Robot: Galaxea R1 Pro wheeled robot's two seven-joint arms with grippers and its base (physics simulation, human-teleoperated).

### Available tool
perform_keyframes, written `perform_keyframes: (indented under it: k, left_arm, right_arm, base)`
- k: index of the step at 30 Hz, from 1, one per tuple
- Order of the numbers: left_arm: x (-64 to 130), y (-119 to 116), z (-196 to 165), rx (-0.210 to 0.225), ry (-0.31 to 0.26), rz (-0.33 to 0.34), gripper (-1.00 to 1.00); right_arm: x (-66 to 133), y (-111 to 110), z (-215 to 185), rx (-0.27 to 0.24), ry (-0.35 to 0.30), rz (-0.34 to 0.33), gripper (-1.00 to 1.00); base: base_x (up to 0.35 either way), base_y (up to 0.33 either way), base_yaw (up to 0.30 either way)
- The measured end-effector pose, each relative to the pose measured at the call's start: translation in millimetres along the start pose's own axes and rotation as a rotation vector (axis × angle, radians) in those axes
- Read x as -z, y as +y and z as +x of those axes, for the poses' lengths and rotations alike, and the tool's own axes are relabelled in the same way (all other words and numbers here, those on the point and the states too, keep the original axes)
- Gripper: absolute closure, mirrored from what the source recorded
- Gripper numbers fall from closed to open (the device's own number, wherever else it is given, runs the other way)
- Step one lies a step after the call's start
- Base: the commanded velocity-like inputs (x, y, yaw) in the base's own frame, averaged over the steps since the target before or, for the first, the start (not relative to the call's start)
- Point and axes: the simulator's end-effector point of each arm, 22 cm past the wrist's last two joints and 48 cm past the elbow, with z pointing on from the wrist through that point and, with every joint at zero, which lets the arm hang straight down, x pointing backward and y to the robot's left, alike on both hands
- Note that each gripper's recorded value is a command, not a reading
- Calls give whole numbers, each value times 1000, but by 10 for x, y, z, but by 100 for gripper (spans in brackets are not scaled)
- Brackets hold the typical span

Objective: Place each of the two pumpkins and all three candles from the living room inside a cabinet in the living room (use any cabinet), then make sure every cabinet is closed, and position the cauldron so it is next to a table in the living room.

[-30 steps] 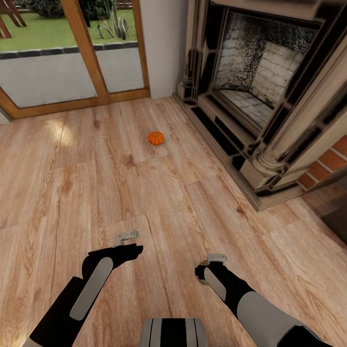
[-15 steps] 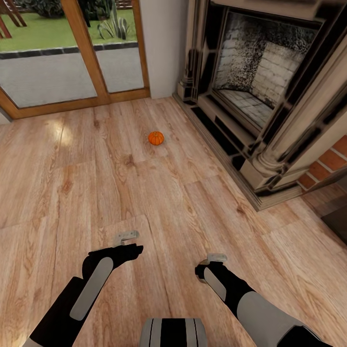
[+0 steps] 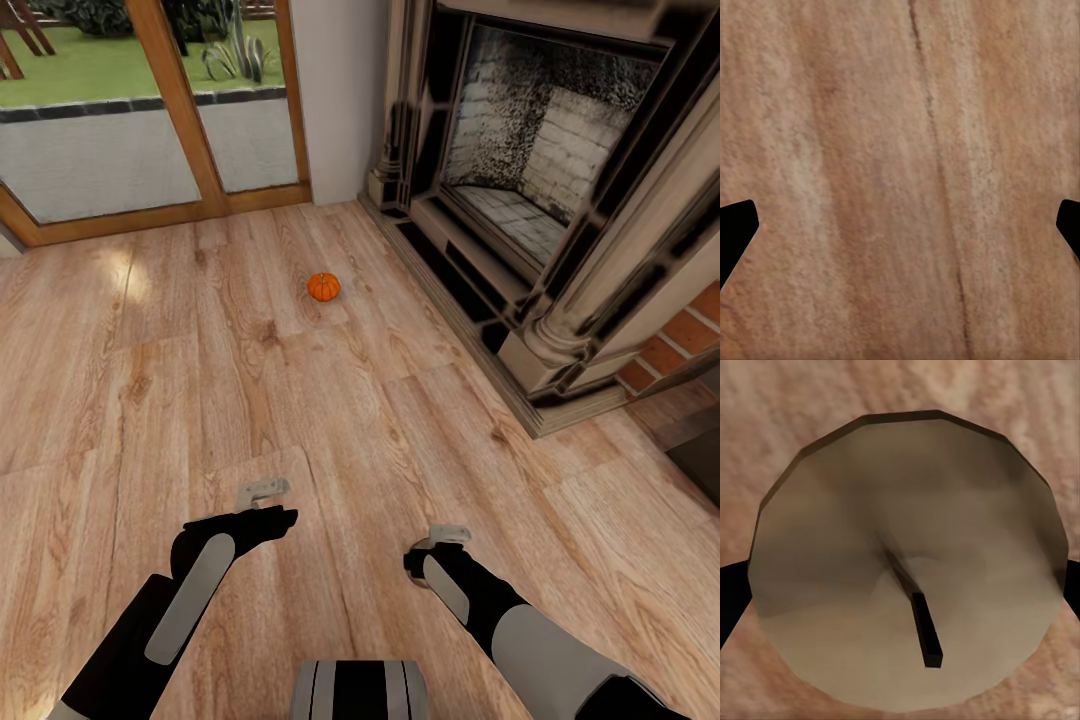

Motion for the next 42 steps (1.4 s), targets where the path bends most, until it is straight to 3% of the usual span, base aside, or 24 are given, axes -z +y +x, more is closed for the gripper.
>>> perform_keyframes:
  k: [13,42]
  left_arm:
    - [68,-18,-61,-2,-16,3,-100]
    - [580,-133,-465,-11,-131,21,-100]
  right_arm:
    - [68,4,-74,-2,-18,-1,100]
    - [632,61,-610,-7,-143,-22,100]
  base:
    - [0,0,0]
    - [0,0,0]
